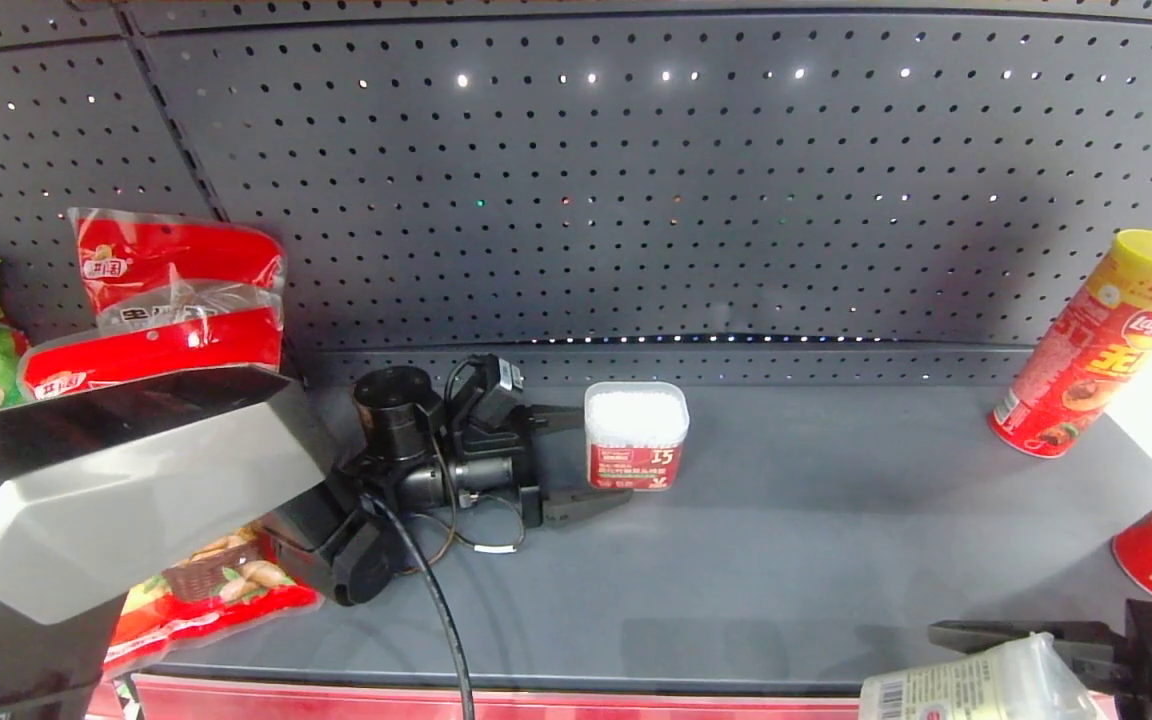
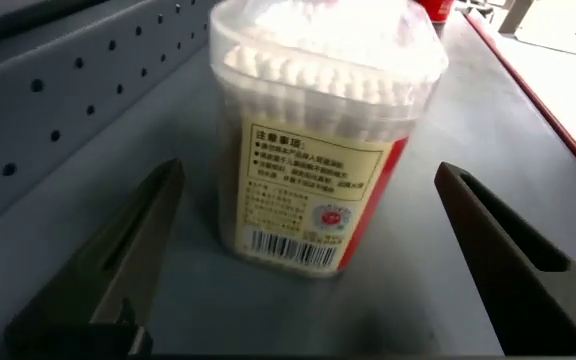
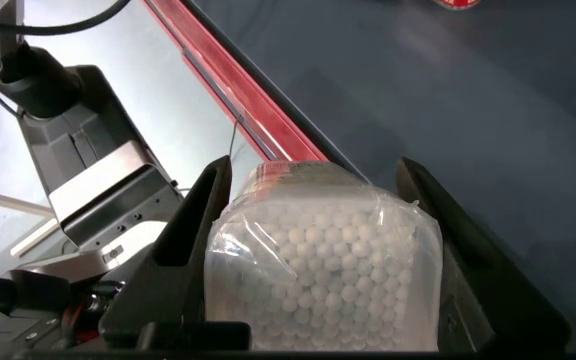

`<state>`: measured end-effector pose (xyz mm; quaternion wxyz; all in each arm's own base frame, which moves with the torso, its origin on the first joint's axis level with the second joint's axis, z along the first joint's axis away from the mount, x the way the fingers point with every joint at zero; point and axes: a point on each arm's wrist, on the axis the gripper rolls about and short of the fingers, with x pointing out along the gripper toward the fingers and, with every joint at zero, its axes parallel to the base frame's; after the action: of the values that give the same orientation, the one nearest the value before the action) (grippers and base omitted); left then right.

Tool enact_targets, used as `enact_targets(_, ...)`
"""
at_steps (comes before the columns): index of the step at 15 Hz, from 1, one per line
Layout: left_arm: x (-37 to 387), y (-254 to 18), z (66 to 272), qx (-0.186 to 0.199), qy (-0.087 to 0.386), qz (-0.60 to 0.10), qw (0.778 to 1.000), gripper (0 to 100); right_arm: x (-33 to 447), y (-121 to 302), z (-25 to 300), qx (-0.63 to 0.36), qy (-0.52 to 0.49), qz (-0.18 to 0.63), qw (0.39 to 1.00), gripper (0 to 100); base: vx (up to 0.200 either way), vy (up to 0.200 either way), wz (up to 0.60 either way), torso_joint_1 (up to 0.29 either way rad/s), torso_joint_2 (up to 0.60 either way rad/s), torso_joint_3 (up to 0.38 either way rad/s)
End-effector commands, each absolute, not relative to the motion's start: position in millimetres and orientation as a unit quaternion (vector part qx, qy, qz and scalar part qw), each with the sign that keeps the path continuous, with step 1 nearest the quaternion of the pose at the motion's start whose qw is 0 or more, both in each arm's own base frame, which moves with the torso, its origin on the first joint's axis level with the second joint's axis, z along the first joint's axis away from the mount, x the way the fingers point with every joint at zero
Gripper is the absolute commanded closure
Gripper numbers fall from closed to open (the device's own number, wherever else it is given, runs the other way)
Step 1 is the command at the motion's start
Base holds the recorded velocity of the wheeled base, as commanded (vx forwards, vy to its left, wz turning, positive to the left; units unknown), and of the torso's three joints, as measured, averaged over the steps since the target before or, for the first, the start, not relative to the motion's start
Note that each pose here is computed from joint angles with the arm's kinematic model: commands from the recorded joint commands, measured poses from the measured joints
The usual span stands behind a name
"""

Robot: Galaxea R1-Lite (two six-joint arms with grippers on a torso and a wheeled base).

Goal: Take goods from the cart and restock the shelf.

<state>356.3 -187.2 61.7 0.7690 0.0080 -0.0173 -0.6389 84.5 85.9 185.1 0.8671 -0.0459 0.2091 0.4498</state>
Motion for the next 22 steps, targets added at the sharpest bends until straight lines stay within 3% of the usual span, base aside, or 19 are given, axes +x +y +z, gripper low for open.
enact_targets(1,360.9,-193.7,57.8,0.009,-0.022,-0.642,0.766,0,84.2,85.8,184.5,-0.046,0.21,0.45,0.867,100,0.0,0.0,0.0,0.0,0.0,0.0)
enact_targets(14,369.5,-208.9,60.1,0.009,-0.024,-0.641,0.767,0,83.5,85.1,183.2,-0.046,0.211,0.45,0.867,100,0.0,0.0,0.0,0.0,0.0,0.0)
enact_targets(15,368.8,-211.3,61.4,0.009,-0.026,-0.638,0.77,100,82.7,84.3,183.9,-0.046,0.208,0.45,0.867,100,0.0,0.0,0.0,0.0,0.0,0.0)
enact_targets(22,357.2,-211.8,70.6,0.009,-0.026,-0.645,0.764,100,80.8,82.6,181.5,-0.046,0.21,0.449,0.867,100,0.0,0.0,0.0,0.0,0.0,0.0)
